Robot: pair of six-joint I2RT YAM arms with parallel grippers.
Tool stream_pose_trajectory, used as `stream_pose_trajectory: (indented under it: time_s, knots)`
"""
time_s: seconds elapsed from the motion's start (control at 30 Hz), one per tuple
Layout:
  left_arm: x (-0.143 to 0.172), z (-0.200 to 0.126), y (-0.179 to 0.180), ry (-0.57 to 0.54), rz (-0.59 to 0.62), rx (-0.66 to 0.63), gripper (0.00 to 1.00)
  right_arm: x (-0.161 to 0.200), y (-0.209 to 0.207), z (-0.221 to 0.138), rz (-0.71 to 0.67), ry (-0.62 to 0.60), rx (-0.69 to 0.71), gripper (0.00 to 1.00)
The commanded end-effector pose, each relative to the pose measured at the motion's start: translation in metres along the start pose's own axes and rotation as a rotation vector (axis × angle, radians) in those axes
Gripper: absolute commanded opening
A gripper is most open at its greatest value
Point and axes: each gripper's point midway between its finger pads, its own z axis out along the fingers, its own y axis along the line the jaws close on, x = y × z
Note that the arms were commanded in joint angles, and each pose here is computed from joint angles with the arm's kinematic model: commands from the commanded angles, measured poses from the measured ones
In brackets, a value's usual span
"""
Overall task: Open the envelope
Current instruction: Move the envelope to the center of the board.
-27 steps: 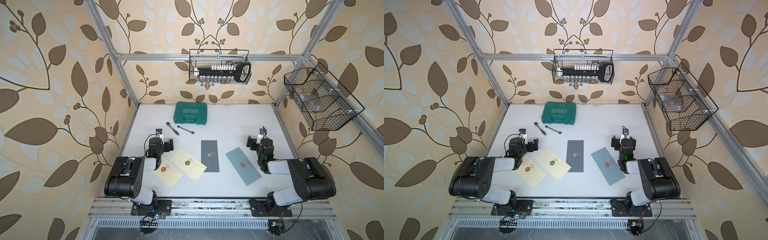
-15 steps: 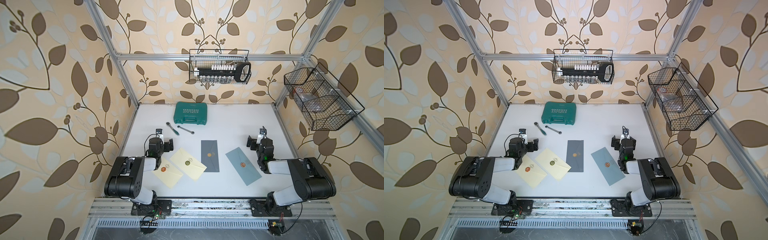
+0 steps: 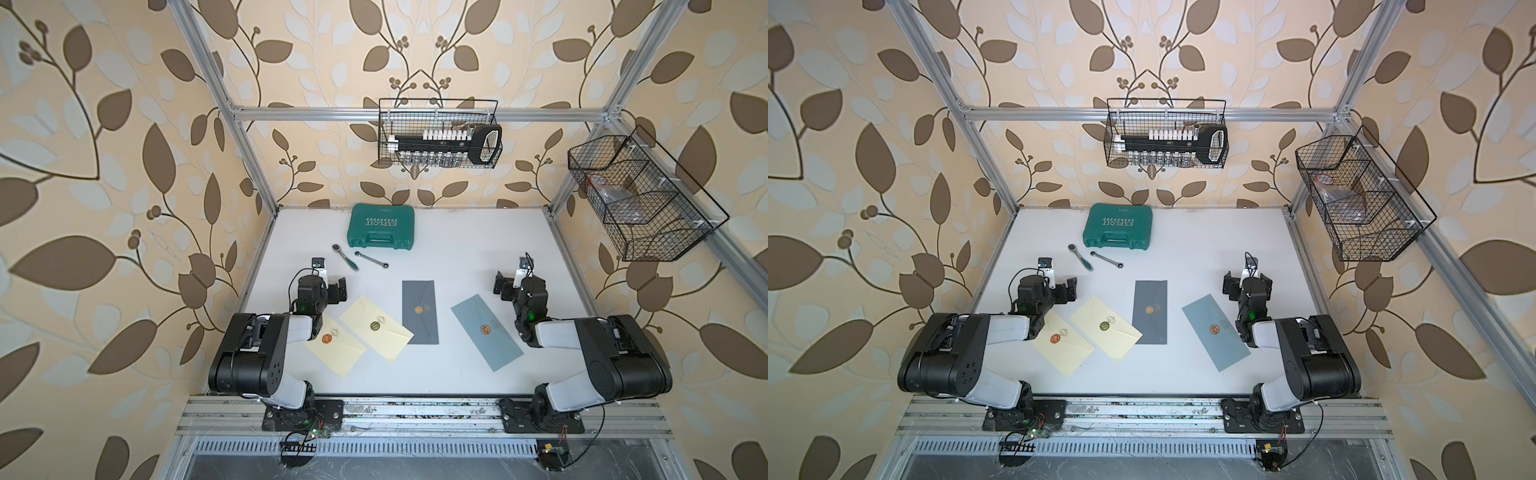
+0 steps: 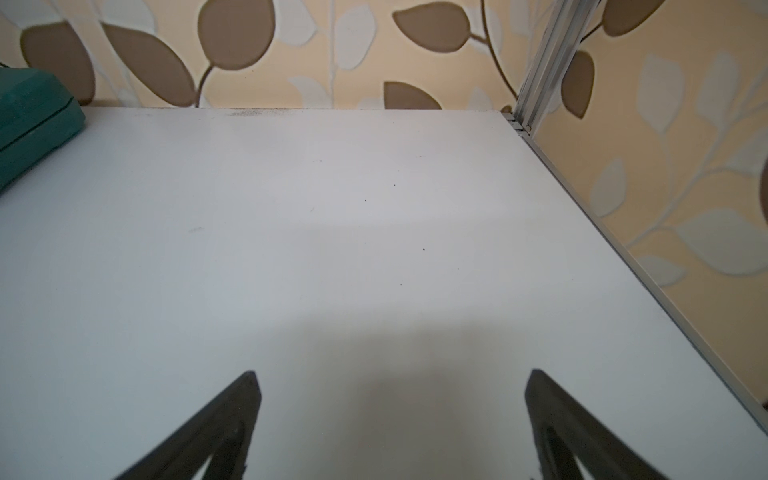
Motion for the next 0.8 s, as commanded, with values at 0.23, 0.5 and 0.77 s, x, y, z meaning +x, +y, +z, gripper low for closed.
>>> stream_pose_trajectory:
  time_s: [0.23, 0.5, 0.77]
  knots:
    - [-0.029, -0.009, -0.007, -0.014, 0.014, 0.039, 0.99, -0.007, -0.002, 0.003, 0.026, -0.008, -0.005, 0.98]
    - [-0.049, -0.033, -0.007, -0.038, -0.032, 0.029, 0.99, -0.028, -0.002, -0.010, 0.031, 0.075, -0.009, 0.98]
    - [-0.068, -0.073, 0.018, -0.038, -0.469, -0.130, 0.99, -0.035, -0.040, -0.081, 0.535, 0.327, 0.219, 0.98]
